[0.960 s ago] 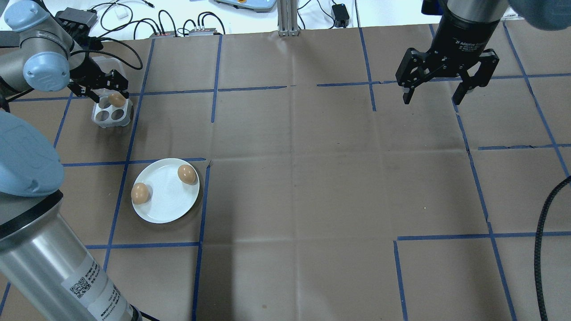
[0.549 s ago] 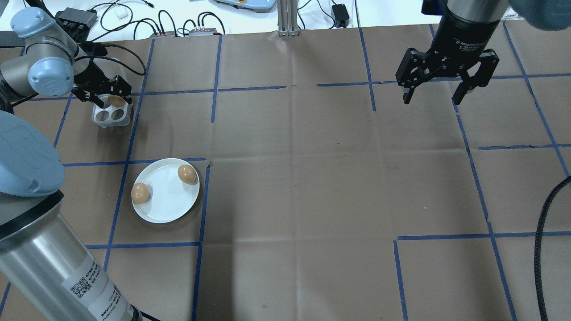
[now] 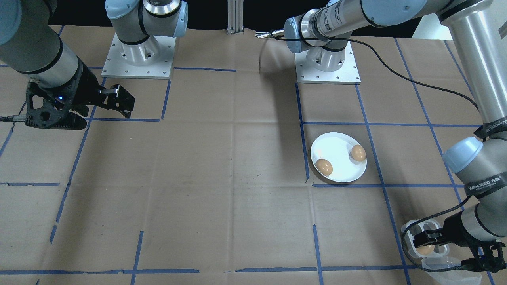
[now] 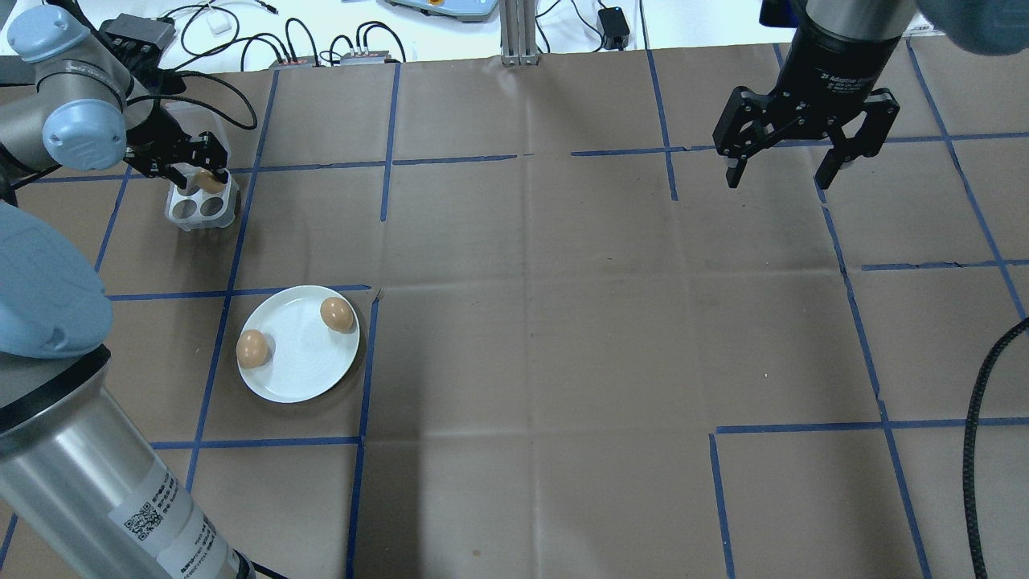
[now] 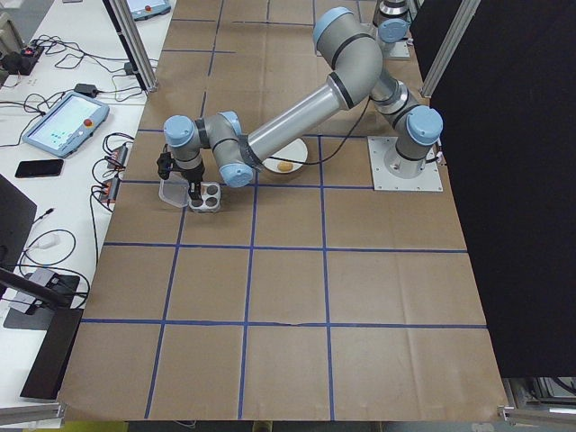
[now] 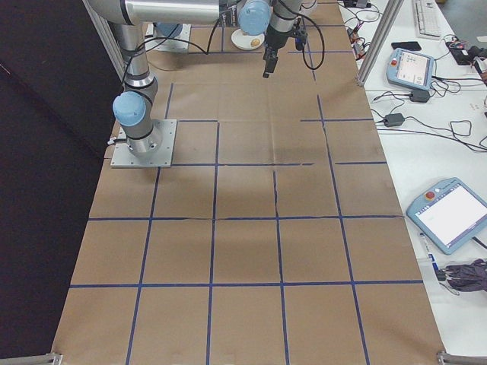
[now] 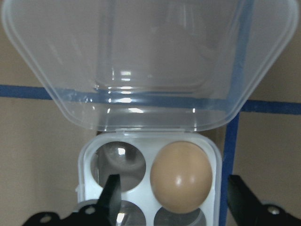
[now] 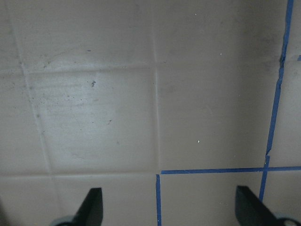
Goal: Place egg on plate
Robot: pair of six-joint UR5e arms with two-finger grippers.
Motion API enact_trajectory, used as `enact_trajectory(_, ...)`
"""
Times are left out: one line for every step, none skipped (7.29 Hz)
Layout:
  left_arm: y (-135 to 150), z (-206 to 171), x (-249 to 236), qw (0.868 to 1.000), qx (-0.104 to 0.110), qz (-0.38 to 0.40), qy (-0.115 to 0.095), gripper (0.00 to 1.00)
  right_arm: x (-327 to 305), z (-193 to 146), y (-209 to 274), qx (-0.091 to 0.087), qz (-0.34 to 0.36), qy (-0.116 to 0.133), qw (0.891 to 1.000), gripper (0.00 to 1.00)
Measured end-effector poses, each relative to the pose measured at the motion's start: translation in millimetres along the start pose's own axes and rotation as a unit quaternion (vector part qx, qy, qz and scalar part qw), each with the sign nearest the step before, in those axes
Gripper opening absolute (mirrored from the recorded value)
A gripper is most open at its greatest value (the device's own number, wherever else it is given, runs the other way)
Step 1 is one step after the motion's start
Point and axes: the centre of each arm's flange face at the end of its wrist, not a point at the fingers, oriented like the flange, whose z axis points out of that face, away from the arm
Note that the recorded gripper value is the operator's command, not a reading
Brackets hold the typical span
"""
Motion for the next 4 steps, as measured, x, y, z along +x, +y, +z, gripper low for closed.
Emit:
enact_trajectory(0.2, 0.9, -0.1, 1.0, -0.001, -0.001, 0.001, 0.4, 0.0, 0.1, -0.1, 0.0, 0.0, 0.0, 1.0, 1.0)
enact_trajectory(0.2, 1.0, -0.1, 1.0, -0.001, -0.001, 0.001, 0.23, 0.0, 0.1, -0.1, 0.0, 0.0, 0.0, 1.0, 1.0)
enact_trajectory(0.2, -0.1, 0.0, 1.0, 0.0, -0.001, 0.001, 0.18, 0.1, 0.2, -0.1, 0.0, 0.0, 0.0, 1.0, 1.0)
enact_trajectory(0.2, -3.5, 0.2, 1.0, 0.002, -0.001, 0.0, 0.17, 0.0, 0.1, -0.1, 0.0, 0.0, 0.0, 1.0, 1.0)
